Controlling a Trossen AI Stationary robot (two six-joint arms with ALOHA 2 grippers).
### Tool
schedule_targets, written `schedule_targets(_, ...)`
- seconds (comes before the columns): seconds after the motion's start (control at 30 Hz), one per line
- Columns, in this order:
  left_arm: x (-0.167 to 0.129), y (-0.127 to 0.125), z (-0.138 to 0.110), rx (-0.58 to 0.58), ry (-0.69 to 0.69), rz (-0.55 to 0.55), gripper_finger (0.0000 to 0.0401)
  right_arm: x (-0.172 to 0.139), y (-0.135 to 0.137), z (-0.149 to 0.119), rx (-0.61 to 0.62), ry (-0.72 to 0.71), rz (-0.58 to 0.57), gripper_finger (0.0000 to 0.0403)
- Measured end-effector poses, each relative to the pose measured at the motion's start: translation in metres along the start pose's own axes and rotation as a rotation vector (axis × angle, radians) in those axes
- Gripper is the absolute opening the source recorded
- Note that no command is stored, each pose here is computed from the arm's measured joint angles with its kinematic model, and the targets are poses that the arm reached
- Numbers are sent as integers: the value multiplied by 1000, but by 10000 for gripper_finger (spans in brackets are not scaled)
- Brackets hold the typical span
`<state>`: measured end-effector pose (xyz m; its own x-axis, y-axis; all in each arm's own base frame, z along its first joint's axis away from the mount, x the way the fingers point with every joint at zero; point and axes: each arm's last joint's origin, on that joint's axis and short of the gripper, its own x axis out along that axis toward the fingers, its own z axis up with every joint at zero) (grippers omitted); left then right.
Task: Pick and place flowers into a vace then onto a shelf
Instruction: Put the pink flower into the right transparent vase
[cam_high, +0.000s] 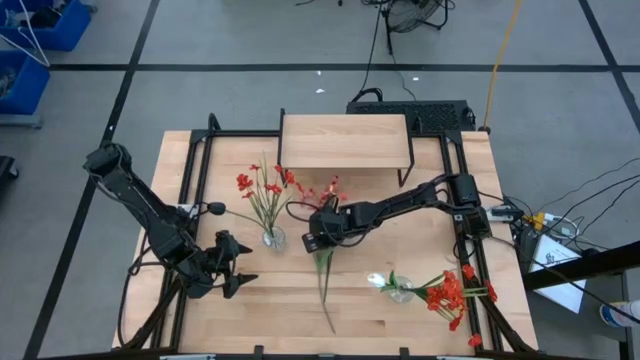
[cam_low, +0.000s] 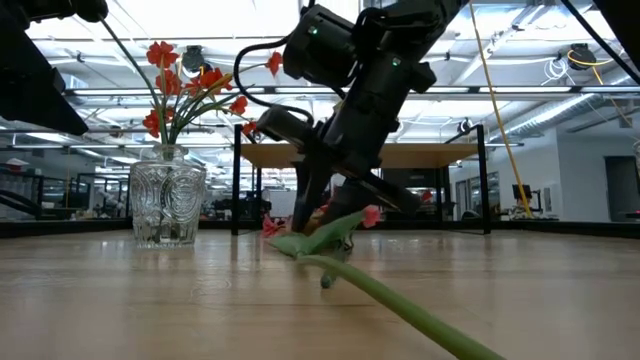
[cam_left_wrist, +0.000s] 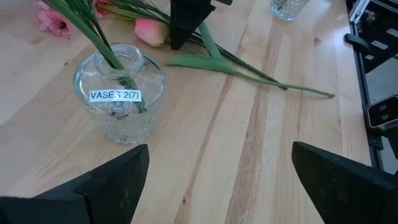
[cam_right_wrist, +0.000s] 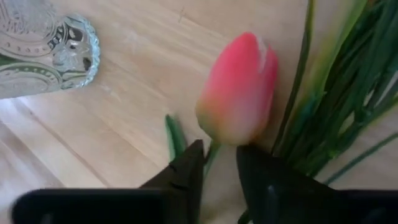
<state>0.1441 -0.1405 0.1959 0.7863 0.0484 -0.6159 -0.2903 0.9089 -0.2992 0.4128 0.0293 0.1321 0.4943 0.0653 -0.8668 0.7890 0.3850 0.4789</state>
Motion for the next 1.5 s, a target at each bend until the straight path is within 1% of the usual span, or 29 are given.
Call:
schedule_targets(0.13,0,1,-1,3,6,11,399,0,0,1,-14,-5,1,22)
schedule_targets(0.2,0,2,-1,8,9,17,399,1,1,1,-19,-10,12,8)
schedule_targets(0.33,0,3,-2,16,33,17,399,-2,7,5,-14,-40,73,12)
schedule_targets(0.4,0,3,-2,16,45,11,399,-5,12,7,-18,-63,123,8)
schedule_targets(0.5,0,2,-3,17,62,2,399,-9,18,9,-21,-105,165,5)
schedule_targets(0.6,0,2,-3,16,62,2,399,-17,19,11,-37,-154,158,5)
schedule_targets(0.8,0,3,-3,15,64,4,399,-37,30,16,-82,-275,216,3)
schedule_targets(0.9,0,3,-3,20,65,6,399,-54,34,19,-112,-348,217,2)
schedule_targets(1.13,0,3,-4,31,66,12,399,-105,42,23,-167,-545,220,1)
schedule_targets(1.23,0,4,-3,32,58,17,399,-133,46,24,-210,-654,222,1)
schedule_targets(1.37,0,4,-2,36,15,41,399,-173,48,25,-258,-805,216,1)
schedule_targets(1.5,2,7,1,36,-13,71,399,-211,47,20,-305,-915,214,1)
